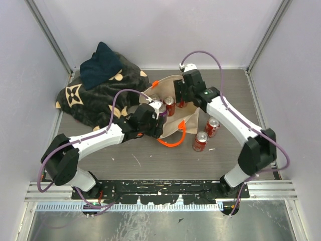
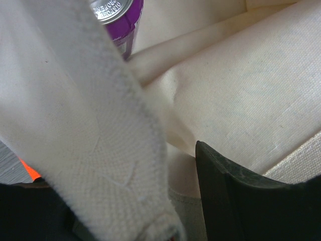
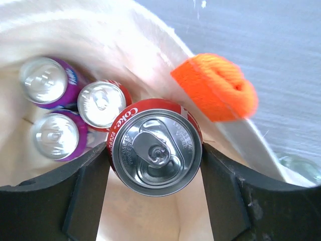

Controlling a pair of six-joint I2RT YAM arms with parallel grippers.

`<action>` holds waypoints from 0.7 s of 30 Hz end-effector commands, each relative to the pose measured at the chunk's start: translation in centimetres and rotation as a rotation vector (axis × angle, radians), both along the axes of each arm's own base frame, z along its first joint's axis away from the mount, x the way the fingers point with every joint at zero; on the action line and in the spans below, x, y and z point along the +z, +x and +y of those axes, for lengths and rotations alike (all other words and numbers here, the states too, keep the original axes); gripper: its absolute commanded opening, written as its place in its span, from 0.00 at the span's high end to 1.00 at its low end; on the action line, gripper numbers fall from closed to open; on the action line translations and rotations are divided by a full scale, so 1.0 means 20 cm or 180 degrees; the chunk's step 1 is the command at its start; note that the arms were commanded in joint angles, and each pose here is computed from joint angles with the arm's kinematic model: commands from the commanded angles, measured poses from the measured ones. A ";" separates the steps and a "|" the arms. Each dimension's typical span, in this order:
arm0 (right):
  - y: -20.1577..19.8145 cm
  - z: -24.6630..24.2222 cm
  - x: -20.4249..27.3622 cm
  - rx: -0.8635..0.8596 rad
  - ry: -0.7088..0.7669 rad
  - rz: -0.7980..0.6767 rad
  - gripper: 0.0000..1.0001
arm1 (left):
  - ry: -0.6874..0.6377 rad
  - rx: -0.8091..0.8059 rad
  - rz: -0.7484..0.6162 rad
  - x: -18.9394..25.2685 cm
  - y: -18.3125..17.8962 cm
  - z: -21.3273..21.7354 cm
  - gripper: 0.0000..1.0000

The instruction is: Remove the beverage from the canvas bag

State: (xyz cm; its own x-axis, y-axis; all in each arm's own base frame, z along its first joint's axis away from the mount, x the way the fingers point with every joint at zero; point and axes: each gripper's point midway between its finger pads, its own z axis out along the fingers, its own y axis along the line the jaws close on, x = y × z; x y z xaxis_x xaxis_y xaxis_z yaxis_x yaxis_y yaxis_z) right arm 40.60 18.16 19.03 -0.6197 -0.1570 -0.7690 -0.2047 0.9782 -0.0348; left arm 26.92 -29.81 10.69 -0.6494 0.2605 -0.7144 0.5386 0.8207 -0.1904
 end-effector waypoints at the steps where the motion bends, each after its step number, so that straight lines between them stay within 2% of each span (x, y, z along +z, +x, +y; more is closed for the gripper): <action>1: -0.05 0.03 0.74 0.0011 0.0443 -0.1161 0.99 | 0.0145 -0.0038 0.0082 -0.03 -0.01 0.02 0.33; 6: -0.32 0.08 0.98 0.0038 0.0423 -0.1489 0.99 | 0.0115 -0.0046 0.0069 -0.01 -0.02 0.03 0.33; 10: -0.57 0.12 1.00 0.0056 0.0454 -0.1510 1.00 | 0.0076 -0.0056 0.0061 0.01 -0.02 0.02 0.33; 17: -1.04 0.21 0.82 0.0399 0.0178 -0.1268 0.99 | 0.0067 -0.0055 -0.0012 0.06 -0.03 0.05 0.33; 21: -1.21 0.24 0.64 0.0471 0.0003 -0.1014 0.99 | 0.0092 -0.0036 -0.0074 0.09 -0.03 0.07 0.32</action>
